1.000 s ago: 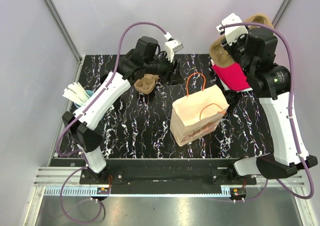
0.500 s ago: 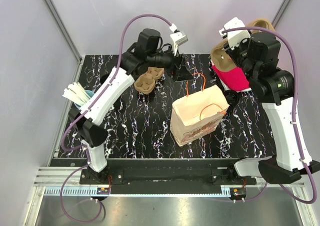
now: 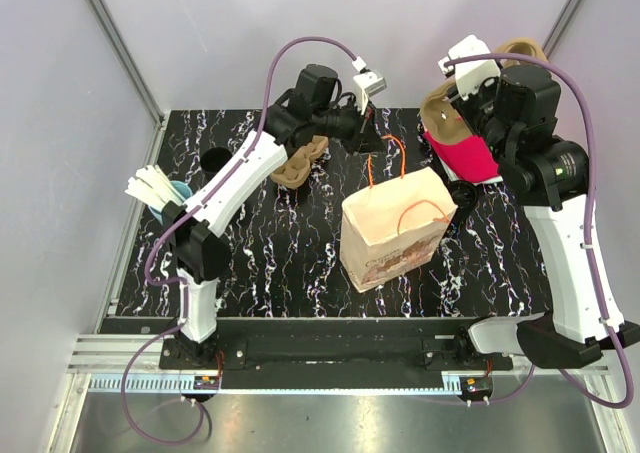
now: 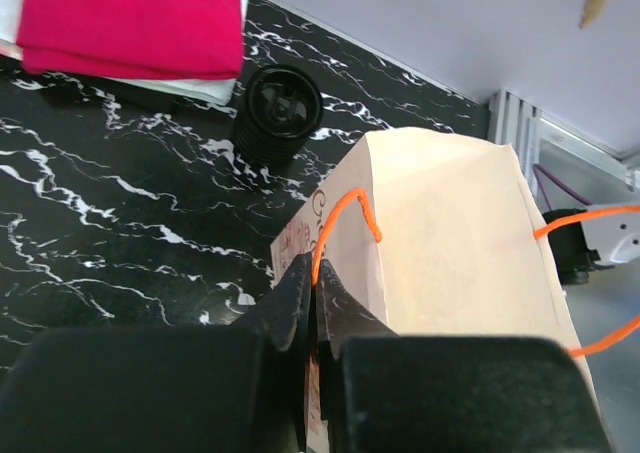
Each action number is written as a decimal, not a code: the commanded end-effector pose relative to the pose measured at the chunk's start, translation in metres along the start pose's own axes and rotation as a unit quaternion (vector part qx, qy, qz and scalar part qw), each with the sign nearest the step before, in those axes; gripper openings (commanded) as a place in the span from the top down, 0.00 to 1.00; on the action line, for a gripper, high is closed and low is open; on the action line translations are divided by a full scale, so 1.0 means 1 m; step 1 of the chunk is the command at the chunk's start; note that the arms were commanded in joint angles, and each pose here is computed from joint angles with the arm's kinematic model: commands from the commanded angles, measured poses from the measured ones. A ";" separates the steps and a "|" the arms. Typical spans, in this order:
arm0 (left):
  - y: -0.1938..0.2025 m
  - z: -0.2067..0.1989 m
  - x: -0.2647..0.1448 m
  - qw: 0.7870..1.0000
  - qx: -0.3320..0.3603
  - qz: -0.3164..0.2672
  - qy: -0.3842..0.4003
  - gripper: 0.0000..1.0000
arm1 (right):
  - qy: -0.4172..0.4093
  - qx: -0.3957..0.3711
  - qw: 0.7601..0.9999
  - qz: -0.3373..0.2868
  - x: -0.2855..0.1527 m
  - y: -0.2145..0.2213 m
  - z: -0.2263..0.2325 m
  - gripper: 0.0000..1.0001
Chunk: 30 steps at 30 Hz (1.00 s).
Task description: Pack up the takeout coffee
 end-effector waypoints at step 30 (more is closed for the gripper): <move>-0.016 0.028 -0.085 0.957 -0.025 -0.040 -0.287 0.53 | -0.155 -0.034 0.987 -0.032 0.038 -0.045 0.089 0.65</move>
Point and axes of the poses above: each gripper's point midway between its finger pads, its own x axis out along the fingers, its own z axis along the line the jaws close on, y = z × x, the point moved 4 cm from there along -x, back along the fingers, and after that the axes turned 3 degrees about x, right-handed, at the moved point
